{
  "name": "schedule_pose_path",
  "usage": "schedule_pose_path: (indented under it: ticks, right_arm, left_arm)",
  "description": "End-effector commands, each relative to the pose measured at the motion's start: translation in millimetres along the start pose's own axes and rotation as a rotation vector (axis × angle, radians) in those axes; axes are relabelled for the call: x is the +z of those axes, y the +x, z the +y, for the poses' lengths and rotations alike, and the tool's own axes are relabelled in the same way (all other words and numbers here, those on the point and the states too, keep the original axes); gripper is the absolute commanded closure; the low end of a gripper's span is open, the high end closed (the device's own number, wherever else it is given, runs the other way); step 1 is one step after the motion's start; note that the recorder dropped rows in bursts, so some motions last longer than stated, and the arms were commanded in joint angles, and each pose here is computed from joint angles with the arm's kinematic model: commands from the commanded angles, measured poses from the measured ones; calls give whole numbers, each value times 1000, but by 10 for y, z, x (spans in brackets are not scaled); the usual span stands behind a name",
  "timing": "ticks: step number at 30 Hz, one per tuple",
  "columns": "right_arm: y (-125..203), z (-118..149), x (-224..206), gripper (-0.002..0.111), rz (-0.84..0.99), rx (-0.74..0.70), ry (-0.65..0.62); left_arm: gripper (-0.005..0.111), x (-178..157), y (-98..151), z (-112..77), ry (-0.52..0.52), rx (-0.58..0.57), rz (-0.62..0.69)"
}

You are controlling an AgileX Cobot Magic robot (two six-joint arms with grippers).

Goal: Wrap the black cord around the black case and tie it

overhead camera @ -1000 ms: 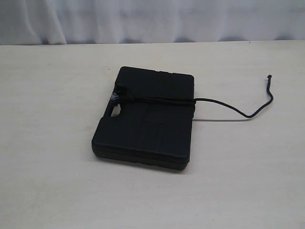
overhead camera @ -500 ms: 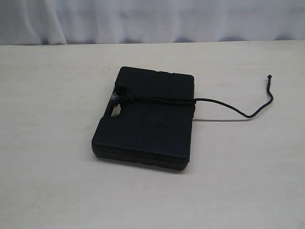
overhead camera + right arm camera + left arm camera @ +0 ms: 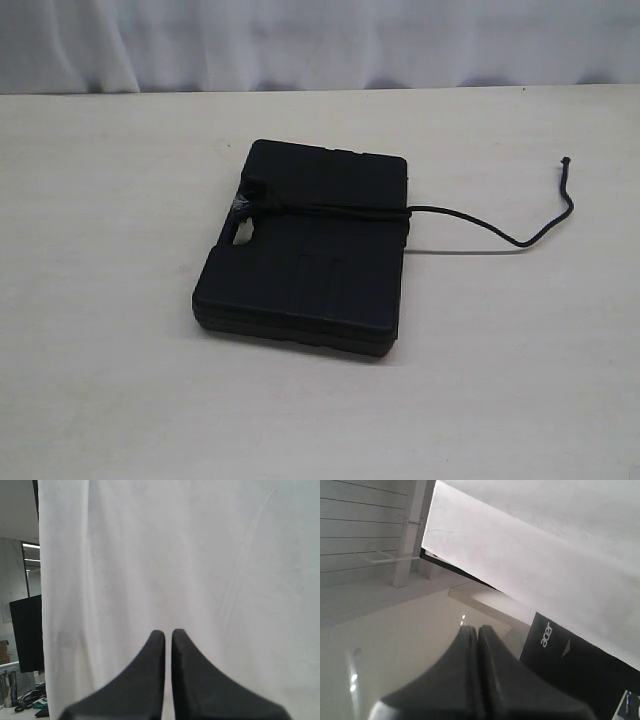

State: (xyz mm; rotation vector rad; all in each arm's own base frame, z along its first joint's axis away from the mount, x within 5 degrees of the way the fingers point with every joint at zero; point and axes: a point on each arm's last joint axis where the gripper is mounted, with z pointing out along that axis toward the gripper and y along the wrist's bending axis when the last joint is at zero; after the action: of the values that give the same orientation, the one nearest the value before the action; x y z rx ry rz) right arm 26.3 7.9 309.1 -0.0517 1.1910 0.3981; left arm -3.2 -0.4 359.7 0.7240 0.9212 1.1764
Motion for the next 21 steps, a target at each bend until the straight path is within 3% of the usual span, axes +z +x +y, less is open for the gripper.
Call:
schedule_pose_path:
  ticks: [1, 14, 21]
  right_arm:
    - [15, -7, -6, 104, 5, 0, 6]
    - [15, -7, -6, 104, 5, 0, 6]
    - [15, -7, -6, 104, 5, 0, 6]
  left_arm:
    - [107, 22, 59, -225, 30, -7, 12]
    - [107, -48, 299, -1173, 317, -6, 85]
    - [107, -156, 393, -1548, 436, -6, 115]
